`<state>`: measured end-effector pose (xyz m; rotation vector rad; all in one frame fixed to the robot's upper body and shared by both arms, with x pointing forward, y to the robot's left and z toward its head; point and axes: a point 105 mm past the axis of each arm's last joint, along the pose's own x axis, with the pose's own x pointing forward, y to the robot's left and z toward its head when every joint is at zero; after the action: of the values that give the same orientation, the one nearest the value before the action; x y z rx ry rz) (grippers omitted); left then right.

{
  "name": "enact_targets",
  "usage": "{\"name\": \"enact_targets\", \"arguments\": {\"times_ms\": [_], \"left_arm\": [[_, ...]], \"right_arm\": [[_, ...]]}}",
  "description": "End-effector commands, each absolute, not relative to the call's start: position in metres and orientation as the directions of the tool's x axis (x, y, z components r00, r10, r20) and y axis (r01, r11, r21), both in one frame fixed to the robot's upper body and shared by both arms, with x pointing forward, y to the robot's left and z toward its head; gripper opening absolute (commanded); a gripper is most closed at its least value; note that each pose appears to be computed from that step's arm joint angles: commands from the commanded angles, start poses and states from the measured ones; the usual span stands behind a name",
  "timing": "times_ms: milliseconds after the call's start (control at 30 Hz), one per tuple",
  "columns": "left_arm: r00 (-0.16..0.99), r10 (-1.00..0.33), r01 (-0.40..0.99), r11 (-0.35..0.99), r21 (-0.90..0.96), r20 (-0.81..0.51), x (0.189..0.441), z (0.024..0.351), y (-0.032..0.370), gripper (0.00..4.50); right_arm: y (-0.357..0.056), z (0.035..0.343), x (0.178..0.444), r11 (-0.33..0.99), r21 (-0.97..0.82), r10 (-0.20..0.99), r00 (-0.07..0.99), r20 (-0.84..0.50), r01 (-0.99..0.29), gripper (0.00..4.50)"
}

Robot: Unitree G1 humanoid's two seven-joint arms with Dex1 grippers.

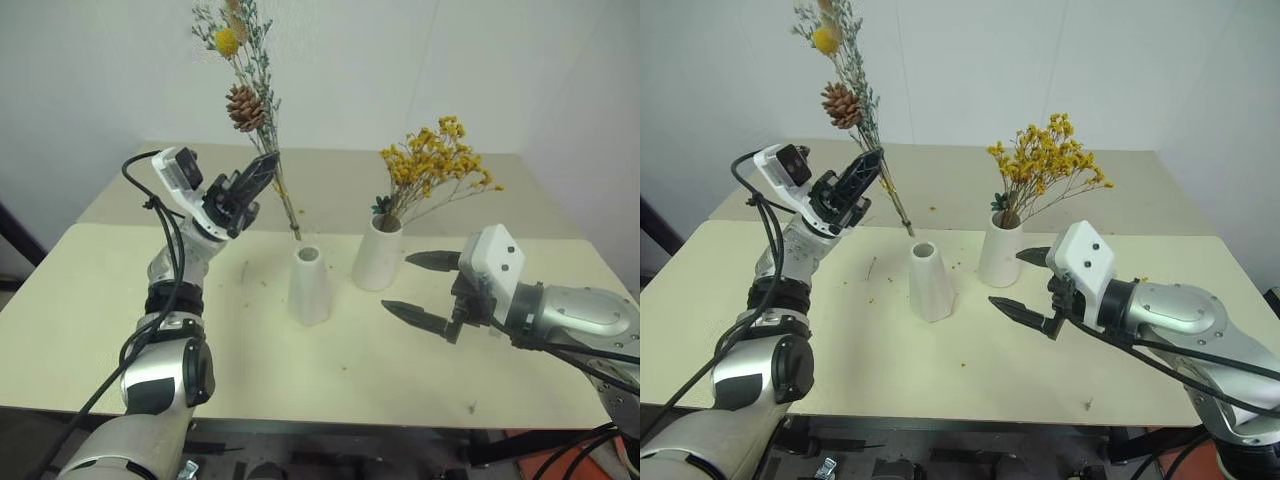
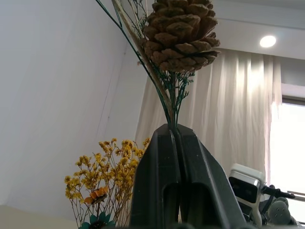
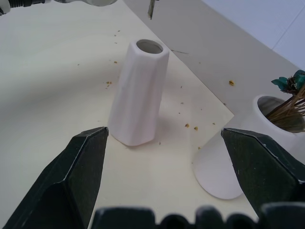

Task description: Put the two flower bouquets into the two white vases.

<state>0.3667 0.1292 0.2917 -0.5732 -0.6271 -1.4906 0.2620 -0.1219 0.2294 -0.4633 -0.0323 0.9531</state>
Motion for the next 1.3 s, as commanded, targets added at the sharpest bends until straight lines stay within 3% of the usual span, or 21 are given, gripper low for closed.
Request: {"name": "enact_targets", "arguments": {"times_ms": [33,533,1300], "left_arm": [[-0.052,-0.725,0.997,0.002,0.078,0.687,0.365,0.300,0.124,0.01],[-0.001,-0.777,0.999,0.026,0.034,0.630,0.371,0.275,0.120,0.01],[-0.020,-0.847,0.998,0.014,0.061,0.531,0.363,0.243,0.107,0.01]], "right_arm": [[-0.123,0.239,0.258,0.494,-0.423,0.788,0.596,-0.151,-0.760,4.50],[-0.127,0.234,0.260,0.501,-0.429,0.773,0.612,-0.169,-0.751,4.50],[-0.124,0.235,0.261,0.489,-0.435,0.777,0.604,-0.177,-0.756,4.50]]}}
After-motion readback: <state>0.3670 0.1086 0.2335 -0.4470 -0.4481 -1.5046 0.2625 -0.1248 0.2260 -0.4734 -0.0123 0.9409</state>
